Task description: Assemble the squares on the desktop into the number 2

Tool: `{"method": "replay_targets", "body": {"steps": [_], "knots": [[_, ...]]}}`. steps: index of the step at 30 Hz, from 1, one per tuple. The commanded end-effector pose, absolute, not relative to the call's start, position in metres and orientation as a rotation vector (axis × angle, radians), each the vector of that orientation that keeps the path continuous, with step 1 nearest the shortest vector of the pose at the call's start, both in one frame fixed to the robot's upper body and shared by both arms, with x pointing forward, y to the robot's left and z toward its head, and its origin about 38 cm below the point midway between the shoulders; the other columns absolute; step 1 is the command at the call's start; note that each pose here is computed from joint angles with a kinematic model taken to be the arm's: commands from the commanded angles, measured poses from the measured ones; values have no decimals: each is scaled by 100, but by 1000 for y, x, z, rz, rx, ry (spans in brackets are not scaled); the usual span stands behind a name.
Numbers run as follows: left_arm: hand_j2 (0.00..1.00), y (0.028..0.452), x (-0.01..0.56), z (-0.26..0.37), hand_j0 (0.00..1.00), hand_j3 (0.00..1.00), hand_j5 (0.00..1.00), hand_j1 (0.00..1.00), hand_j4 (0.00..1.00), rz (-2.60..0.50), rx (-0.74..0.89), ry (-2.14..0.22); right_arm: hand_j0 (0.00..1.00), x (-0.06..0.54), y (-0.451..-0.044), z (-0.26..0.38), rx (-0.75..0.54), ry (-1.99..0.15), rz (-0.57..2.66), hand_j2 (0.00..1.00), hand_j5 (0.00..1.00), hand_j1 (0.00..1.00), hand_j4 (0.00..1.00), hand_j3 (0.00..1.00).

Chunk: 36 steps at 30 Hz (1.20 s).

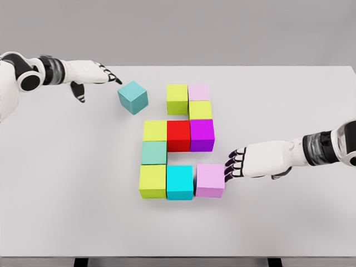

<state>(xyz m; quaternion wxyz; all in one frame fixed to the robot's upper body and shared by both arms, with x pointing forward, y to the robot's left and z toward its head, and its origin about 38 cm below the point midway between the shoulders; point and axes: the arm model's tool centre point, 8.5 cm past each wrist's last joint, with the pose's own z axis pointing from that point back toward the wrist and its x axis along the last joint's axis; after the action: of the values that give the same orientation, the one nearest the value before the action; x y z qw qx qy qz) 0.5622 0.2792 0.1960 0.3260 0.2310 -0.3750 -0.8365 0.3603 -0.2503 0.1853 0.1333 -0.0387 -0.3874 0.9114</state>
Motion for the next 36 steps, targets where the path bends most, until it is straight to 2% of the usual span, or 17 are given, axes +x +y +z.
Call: {"method": "replay_targets", "body": {"steps": [1, 12, 26, 36], "knots": [[100, 271, 563, 196, 100, 100, 100, 100, 100, -2193, 595, -997, 100, 361, -249, 186, -111, -1129, 2640, 100, 100, 100, 100, 100], [100, 252, 564, 192, 100, 100, 100, 100, 100, -2218, 569, -1008, 100, 371, -261, 181, -149, -1082, 2621, 100, 100, 100, 100, 100], [100, 237, 564, 194, 100, 100, 100, 100, 100, -2232, 557, -1034, 100, 370, -248, 180, -131, -1113, 2633, 100, 100, 100, 100, 100], [100, 245, 569, 211, 100, 100, 100, 100, 100, -2186, 586, -1075, 100, 370, -245, 180, -129, -1120, 2639, 100, 100, 100, 100, 100]]}}
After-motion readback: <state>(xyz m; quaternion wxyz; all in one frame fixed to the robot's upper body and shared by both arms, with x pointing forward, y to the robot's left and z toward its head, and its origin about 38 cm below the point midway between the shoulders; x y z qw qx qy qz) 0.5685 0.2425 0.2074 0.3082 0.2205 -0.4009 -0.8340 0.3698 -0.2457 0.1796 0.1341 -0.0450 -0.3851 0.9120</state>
